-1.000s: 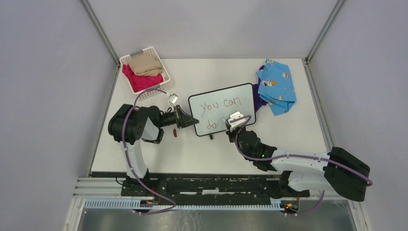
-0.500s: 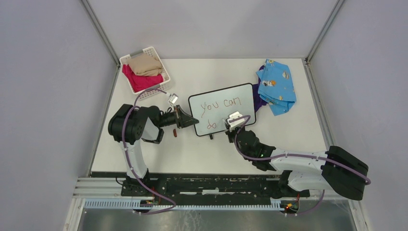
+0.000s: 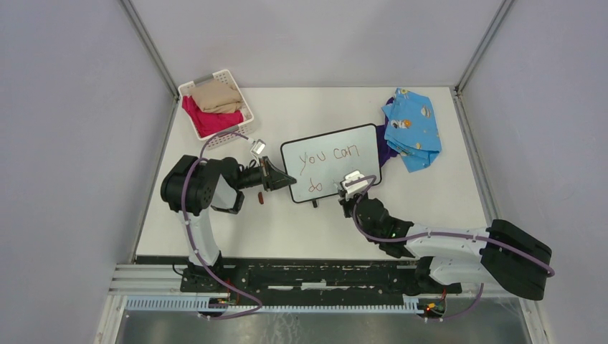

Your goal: Write a sentence on the whiteboard

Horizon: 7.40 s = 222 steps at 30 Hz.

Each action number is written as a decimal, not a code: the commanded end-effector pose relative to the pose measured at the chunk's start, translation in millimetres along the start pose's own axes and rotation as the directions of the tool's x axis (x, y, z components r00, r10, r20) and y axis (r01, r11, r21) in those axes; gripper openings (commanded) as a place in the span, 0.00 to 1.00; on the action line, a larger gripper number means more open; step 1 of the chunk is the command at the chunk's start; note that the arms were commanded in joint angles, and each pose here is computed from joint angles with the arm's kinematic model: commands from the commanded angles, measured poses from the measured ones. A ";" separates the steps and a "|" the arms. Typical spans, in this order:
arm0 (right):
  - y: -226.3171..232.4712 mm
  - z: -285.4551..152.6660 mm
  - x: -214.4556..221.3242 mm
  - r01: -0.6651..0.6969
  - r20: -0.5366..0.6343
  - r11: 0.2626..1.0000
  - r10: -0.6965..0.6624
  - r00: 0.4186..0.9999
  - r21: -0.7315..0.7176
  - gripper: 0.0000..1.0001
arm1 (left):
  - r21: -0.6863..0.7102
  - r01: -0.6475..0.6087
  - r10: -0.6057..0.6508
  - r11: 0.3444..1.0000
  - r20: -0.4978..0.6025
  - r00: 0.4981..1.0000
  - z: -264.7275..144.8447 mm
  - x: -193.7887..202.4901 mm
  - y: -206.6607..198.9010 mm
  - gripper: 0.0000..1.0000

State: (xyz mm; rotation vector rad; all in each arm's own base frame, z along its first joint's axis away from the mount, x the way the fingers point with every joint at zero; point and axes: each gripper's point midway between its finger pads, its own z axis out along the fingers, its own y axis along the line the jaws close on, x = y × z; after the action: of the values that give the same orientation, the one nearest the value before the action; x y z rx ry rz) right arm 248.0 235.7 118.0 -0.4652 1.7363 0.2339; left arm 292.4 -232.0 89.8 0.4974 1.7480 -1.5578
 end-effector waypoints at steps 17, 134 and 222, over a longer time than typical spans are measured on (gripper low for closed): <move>-7.3 -5.8 -1.2 -0.040 0.016 0.999 0.040 0.999 0.022 0.00 | -0.007 0.017 -0.018 1.000 -0.044 0.999 2.3 8.4 1.8 0.02; -31.3 -3.3 16.2 -0.125 -0.020 0.992 0.125 0.992 0.021 0.00 | -0.032 0.029 -0.031 0.999 -0.078 0.997 3.6 12.7 7.0 0.02; -56.0 0.1 -40.1 -0.157 0.100 0.981 0.146 0.984 0.115 0.00 | -0.085 0.028 -0.042 0.996 -0.171 0.984 6.2 26.2 16.5 0.02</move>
State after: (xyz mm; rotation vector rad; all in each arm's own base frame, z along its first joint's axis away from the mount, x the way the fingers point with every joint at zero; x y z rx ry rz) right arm 268.0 190.0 138.4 -0.2807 1.7432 0.2451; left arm 297.0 -238.3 83.4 0.6277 1.8340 -1.4983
